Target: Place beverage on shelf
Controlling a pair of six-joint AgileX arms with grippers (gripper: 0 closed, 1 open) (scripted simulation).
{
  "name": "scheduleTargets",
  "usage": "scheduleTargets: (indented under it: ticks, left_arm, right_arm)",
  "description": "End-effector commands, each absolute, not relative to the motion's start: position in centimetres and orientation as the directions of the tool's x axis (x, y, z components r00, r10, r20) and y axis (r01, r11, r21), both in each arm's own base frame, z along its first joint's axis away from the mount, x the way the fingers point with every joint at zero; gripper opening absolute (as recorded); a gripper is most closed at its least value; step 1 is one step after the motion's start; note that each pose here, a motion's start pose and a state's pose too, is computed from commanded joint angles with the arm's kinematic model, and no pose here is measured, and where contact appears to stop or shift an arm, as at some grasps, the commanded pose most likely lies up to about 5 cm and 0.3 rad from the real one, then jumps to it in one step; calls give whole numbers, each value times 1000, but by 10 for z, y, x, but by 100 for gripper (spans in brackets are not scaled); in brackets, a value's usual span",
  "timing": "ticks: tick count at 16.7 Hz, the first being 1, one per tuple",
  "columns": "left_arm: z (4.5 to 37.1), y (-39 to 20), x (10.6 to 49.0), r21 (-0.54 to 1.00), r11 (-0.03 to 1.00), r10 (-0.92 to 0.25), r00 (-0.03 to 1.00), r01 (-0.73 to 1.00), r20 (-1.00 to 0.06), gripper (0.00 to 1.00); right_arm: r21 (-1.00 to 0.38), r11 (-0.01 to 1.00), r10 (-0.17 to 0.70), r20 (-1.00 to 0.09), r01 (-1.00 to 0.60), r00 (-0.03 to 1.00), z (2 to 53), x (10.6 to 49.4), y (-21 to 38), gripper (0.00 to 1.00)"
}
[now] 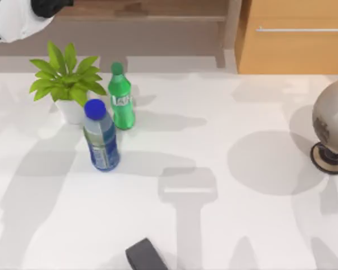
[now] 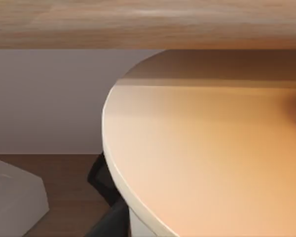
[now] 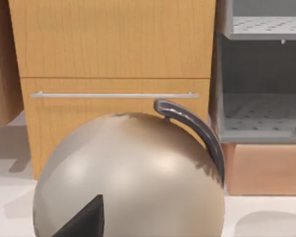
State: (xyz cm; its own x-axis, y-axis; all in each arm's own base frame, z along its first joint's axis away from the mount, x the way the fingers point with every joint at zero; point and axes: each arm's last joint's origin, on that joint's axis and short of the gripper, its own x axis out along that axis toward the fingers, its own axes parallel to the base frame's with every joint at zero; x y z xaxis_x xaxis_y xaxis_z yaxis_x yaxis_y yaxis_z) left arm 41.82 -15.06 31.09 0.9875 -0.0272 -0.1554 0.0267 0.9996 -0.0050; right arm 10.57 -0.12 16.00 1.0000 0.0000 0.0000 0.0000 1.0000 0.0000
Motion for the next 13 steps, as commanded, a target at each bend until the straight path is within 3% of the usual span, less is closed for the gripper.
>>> scheduleTargets:
  ticks: [8, 13]
  left_arm:
    - [300, -151, 395, 157, 988, 37, 962, 6, -269, 0]
    - [288, -148, 410, 189, 982, 71, 959, -19, -274, 0]
  right_arm:
    - [0, 1000, 0, 0, 0, 1000, 160, 106, -1, 100]
    - [0, 1000, 0, 0, 0, 1000, 160, 106, -1, 100]
